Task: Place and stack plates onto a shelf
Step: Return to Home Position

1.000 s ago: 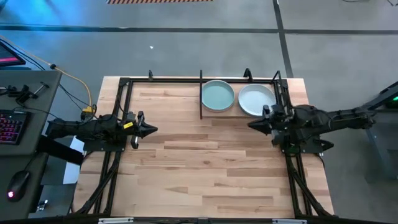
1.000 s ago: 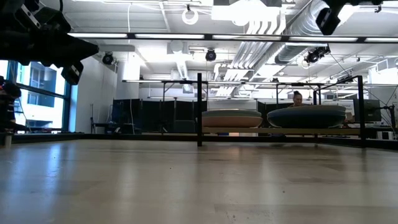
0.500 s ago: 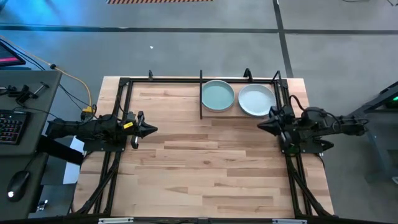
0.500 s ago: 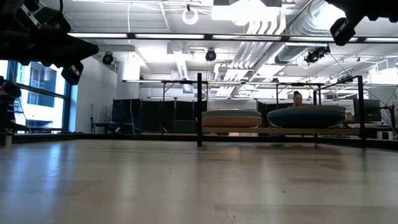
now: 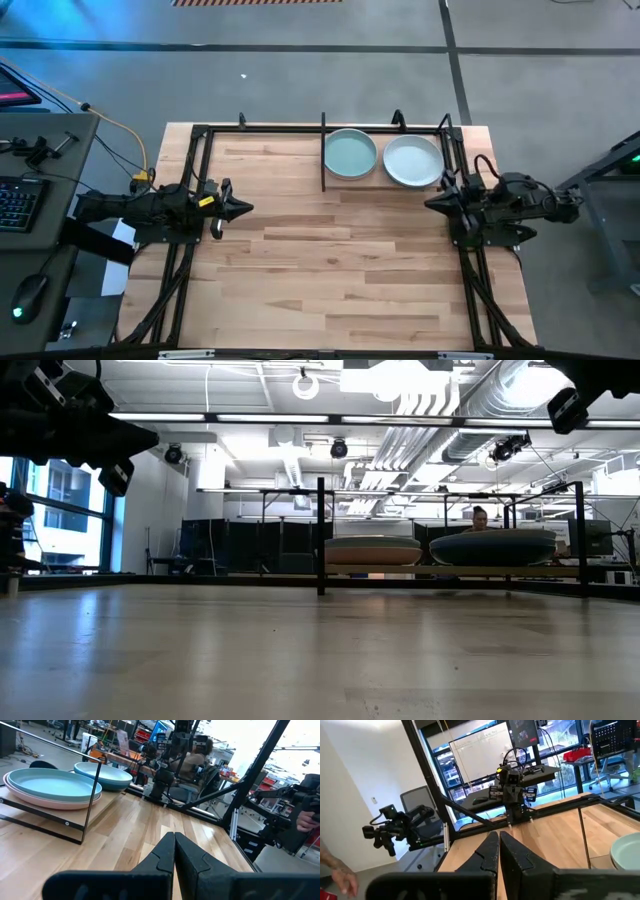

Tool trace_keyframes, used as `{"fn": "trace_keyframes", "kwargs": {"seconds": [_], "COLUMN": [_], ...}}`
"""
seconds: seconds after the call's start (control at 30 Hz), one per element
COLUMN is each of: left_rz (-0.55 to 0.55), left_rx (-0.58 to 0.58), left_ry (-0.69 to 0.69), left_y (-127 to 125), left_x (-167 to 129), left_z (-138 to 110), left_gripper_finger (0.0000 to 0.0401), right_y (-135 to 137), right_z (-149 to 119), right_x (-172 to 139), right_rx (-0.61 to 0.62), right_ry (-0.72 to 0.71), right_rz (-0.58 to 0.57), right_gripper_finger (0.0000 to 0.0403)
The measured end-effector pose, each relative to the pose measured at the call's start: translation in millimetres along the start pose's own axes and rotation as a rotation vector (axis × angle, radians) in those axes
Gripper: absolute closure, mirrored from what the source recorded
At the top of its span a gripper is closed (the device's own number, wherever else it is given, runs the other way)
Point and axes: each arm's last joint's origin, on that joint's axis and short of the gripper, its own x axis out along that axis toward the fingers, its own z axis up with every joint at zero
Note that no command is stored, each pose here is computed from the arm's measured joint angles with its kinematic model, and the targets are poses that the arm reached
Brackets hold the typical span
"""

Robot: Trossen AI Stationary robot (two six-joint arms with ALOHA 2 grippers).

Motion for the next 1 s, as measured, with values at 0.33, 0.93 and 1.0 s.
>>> {"fn": "trace_keyframes", "kwargs": {"seconds": [0.33, 0.93, 1.0], "left_rz": [0.001, 0.001, 0.001], "left_rx": [0.0, 0.0, 0.0], "left_ry": [0.001, 0.001, 0.001], "left_y": [0.0, 0.0, 0.1], "left_x": [0.1, 0.1, 0.1], "left_z": [-0.1, -0.1, 0.0], "left_gripper_finger": [0.0401, 0.0401, 0.0401], "right_y": [0.3, 0.7, 0.0], "right_z": [-2.5, -2.8, -5.0], "right_x": [1.5, 1.4, 3.3], "right_rx": [-0.006, -0.085, -0.093], "right_ry": [0.04, 0.044, 0.027], "right_rz": [0.027, 0.043, 0.048], "right_gripper_finger": [0.0403, 0.0403, 0.0403]}}
